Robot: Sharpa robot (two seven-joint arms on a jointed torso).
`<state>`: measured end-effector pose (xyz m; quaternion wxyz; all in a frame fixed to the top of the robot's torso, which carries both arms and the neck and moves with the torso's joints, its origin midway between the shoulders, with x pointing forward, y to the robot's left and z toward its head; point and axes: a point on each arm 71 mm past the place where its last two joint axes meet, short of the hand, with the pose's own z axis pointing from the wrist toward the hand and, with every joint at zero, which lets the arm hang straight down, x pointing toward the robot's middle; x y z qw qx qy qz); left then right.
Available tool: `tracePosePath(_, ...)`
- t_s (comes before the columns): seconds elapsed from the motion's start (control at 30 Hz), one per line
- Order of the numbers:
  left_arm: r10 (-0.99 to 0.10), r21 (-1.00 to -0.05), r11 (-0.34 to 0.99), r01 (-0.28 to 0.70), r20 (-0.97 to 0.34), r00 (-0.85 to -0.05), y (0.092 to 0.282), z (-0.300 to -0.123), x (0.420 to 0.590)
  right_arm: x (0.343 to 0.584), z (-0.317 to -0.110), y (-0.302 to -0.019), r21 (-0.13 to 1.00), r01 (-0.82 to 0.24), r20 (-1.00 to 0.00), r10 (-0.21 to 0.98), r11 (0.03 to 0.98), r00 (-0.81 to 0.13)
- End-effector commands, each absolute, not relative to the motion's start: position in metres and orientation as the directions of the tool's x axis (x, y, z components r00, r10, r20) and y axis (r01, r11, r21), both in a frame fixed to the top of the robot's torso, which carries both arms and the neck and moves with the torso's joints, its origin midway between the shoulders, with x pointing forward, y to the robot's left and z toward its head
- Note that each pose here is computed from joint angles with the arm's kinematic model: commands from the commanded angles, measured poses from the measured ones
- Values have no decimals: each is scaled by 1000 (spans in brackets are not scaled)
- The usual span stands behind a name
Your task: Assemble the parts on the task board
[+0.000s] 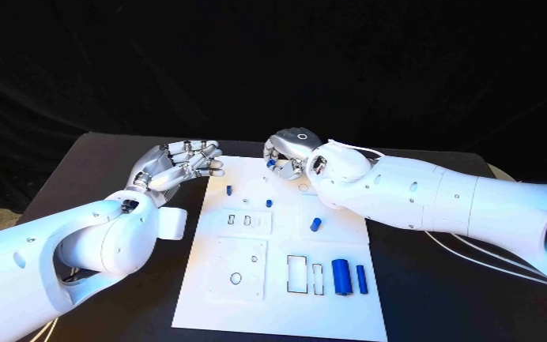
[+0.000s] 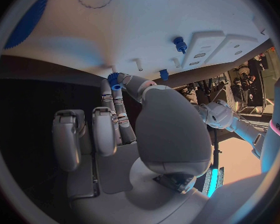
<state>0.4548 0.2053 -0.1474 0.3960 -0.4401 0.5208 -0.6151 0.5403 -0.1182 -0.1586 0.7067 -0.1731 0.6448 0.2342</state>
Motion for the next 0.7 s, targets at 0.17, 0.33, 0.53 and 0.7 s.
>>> tracePosePath(0.17,-938,-987,-156,33,138,-319,203,-145,455,541,-162,-117,48,-560,-997,76,827,27)
tracePosePath(0.33,-937,-987,-156,32,138,-320,202,-145,455,544,-163,-116,45,-557,-997,73,829,29)
tracePosePath(0.53,-937,-987,-156,34,137,-321,202,-143,455,548,-166,-116,41,-547,-997,69,836,31)
tracePosePath(0.7,-937,-987,-156,38,136,-323,203,-141,456,550,-168,-117,38,-541,-997,67,840,34)
